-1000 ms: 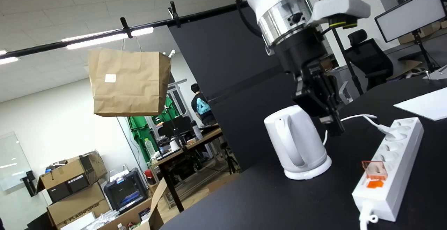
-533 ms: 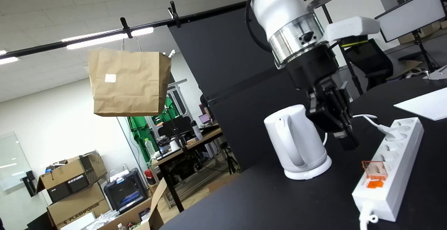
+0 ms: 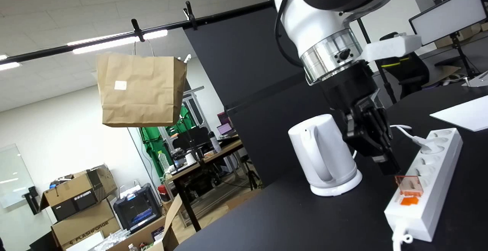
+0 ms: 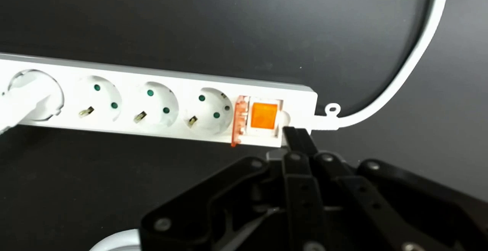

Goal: Turn on the extension cable

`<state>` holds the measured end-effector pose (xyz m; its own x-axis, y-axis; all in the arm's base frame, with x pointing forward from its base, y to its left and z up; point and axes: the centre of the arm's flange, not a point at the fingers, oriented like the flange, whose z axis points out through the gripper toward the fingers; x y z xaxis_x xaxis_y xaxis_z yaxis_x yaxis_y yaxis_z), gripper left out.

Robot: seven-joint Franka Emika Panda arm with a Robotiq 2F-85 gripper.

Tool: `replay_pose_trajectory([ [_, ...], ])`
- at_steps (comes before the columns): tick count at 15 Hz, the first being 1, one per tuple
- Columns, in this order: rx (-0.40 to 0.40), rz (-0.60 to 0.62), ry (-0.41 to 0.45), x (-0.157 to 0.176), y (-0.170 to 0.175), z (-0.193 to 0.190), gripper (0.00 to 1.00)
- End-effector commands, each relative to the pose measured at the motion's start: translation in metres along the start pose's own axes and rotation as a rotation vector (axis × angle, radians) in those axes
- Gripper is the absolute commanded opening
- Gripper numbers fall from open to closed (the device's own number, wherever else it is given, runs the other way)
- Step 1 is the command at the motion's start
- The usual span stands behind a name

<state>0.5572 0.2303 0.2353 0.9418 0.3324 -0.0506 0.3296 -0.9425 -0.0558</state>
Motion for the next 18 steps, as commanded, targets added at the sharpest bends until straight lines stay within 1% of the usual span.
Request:
replay_pose_trajectory([
  [1,-0.021,0.018,0.027,0.004,0.004,0.003,0.00],
  [4,-0.021,0.023,0.049,0.004,0.005,0.007,0.00],
  [8,-0.031,0.019,0.050,0.005,0.005,0.014,0.00],
  [10,-0.022,0.027,0.032,0.008,0.010,0.017,0.00],
  [14,-0.008,0.050,0.026,0.015,0.020,0.019,0.00],
  [18,0.007,0.064,0.014,0.017,0.022,0.022,0.00],
])
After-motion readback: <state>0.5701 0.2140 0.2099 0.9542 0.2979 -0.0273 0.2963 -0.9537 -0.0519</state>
